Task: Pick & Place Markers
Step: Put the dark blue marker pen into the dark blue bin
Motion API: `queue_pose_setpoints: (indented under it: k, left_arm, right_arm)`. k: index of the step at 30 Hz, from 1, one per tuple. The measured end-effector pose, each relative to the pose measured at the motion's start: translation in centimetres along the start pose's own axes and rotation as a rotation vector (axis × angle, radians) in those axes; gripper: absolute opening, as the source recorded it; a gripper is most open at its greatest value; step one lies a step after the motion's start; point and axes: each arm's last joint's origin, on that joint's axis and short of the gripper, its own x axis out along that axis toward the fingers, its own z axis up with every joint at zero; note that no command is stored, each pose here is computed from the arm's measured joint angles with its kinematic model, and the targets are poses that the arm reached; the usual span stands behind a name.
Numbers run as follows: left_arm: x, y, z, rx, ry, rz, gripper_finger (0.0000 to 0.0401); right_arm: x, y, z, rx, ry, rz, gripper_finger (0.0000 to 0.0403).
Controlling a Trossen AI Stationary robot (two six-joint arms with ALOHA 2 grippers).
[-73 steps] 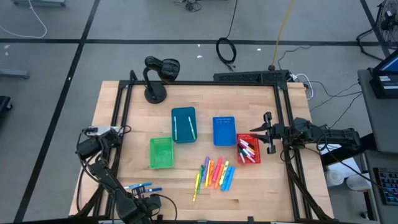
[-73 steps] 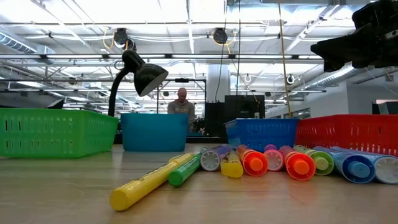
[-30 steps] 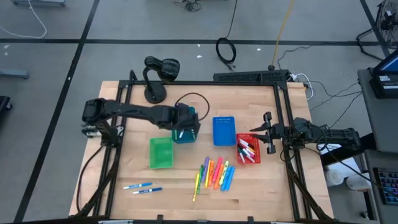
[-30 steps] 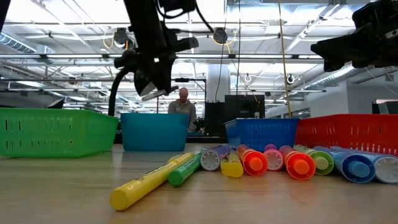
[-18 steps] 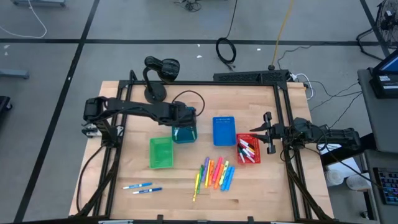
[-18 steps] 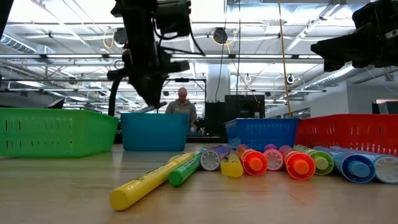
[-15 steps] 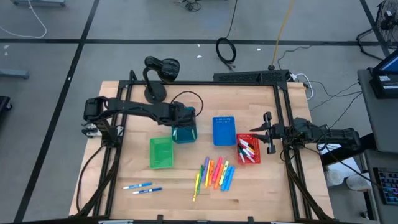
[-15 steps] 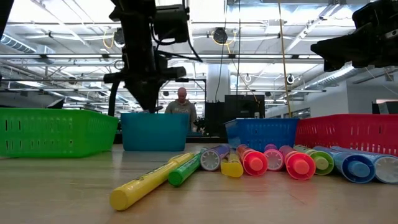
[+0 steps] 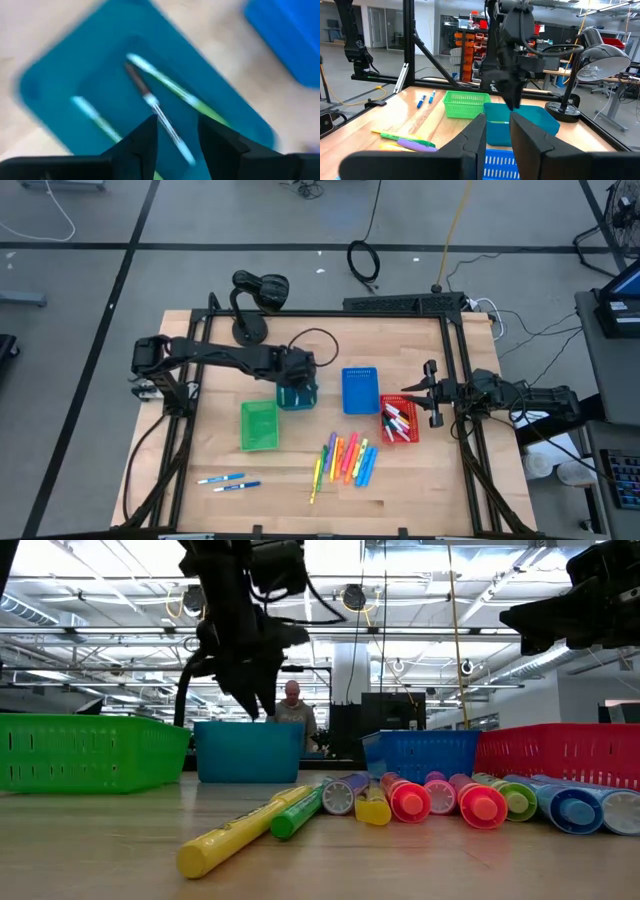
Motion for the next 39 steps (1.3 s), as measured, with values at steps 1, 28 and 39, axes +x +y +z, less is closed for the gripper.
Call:
queue_pose_setpoints:
  k: [1, 28, 39]
  left_arm:
    - [-0.4, -0.2, -0.2, 0.03, 0.029, -0.044, 0.0144]
    - [-9.2, -8.4, -24.8, 0.211, 0.41, -0.095, 0.0145]
    - [-7.8, -8.7, -29.9, 0.426, 0.308, -0.036, 0.0145]
  right_arm:
    - [0.0, 0.0, 0.0, 0.0, 0.0, 0.0, 0.0071]
    - [0.0, 0.0, 0.0, 0.0, 0.0, -0.001, 0.0071]
    - [0.0, 0.0, 0.0, 0.0, 0.0, 0.0, 0.0071]
